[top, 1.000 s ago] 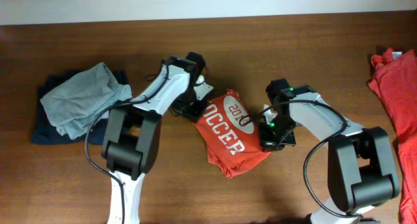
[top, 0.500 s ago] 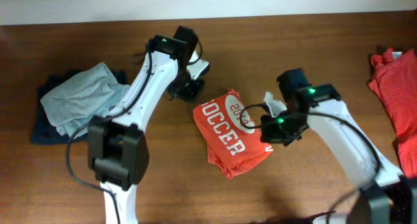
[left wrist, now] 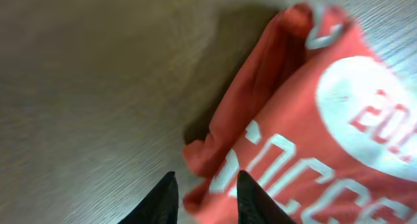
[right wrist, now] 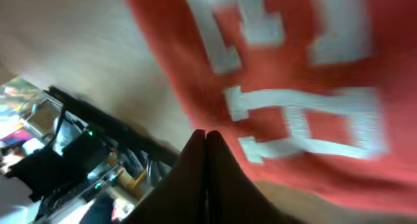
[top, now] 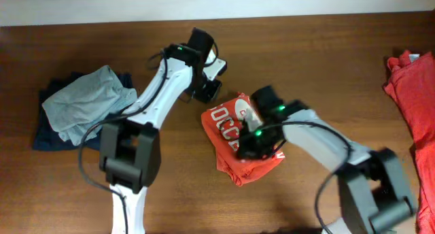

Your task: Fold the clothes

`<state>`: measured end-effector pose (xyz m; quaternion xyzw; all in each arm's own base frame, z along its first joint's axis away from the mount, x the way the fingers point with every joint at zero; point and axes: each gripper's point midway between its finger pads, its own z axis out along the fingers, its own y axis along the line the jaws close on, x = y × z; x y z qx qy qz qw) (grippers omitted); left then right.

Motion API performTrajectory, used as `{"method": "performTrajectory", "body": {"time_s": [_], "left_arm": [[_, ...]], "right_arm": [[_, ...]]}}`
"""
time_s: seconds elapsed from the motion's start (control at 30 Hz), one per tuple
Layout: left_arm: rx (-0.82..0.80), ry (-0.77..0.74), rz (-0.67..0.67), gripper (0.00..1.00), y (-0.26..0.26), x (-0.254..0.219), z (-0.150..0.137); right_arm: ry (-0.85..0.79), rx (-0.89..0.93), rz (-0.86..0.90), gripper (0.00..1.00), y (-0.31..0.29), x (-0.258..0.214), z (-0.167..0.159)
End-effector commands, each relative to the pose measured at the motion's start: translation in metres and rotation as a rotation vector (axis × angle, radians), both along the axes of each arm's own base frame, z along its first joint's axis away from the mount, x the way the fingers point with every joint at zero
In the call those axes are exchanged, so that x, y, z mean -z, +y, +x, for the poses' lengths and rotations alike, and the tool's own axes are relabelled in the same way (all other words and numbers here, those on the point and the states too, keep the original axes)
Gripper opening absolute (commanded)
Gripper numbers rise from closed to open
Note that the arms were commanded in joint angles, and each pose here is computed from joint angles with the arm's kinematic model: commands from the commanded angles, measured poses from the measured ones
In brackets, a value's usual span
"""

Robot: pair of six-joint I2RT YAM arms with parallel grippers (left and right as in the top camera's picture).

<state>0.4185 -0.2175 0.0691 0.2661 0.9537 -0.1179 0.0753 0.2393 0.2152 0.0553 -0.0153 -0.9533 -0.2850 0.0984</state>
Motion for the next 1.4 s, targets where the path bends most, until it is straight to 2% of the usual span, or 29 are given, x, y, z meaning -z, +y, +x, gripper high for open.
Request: {"method": "performTrajectory", "body": {"time_s": [0.0, 0.23, 0.43, 0.5, 0.73, 0.8, 0.9, 0.93, 1.07, 1.1, 1.27, 1.37], "left_arm": [[0.004, 0.061, -0.014, 0.3, -0.003, 0.021, -0.006], [0.008, 0.085, 0.001, 0.3, -0.002, 0.037, -0.007], [0.004, 0.073, -0.004, 0.3, -0.002, 0.032, -0.003], [-0.013, 0.076, -0.006, 0.3, 0.0, 0.022, 0.0], [-0.071, 0.056, -0.018, 0.31, 0.013, -0.053, 0.01], [-0.078, 0.03, -0.021, 0.39, 0.016, -0.069, 0.015], [-0.069, -0.011, -0.036, 0.61, 0.017, -0.082, 0.022], [-0.068, -0.018, -0.038, 0.66, 0.016, -0.082, 0.023], [-0.069, -0.019, -0.038, 0.67, 0.016, -0.082, 0.024], [-0.069, -0.019, -0.039, 0.67, 0.016, -0.082, 0.024], [-0.069, -0.006, -0.034, 0.67, 0.017, -0.081, 0.021], [-0.069, 0.005, -0.03, 0.67, 0.018, -0.081, 0.018]], "right_arm": [[0.179, 0.075, -0.047, 0.04, 0.001, 0.023, -0.025], [0.32, 0.087, -0.111, 0.04, -0.018, 0.043, -0.067], [0.307, 0.004, -0.02, 0.04, -0.011, 0.036, -0.075], [0.252, -0.043, 0.022, 0.04, -0.007, 0.029, -0.071], [-0.128, -0.181, 0.13, 0.04, 0.001, -0.036, -0.041], [-0.232, -0.176, 0.106, 0.05, -0.004, -0.055, -0.031], [-0.32, -0.084, 0.012, 0.05, -0.018, -0.071, -0.016], [-0.333, -0.026, -0.029, 0.05, -0.024, -0.073, -0.011], [-0.3, 0.155, -0.156, 0.06, -0.043, -0.064, 0.001], [-0.282, 0.183, -0.186, 0.1, -0.047, -0.058, 0.002], [-0.185, 0.211, -0.296, 0.1, -0.058, -0.021, 0.007], [-0.041, 0.242, -0.292, 0.04, -0.059, 0.006, 0.004]]}}
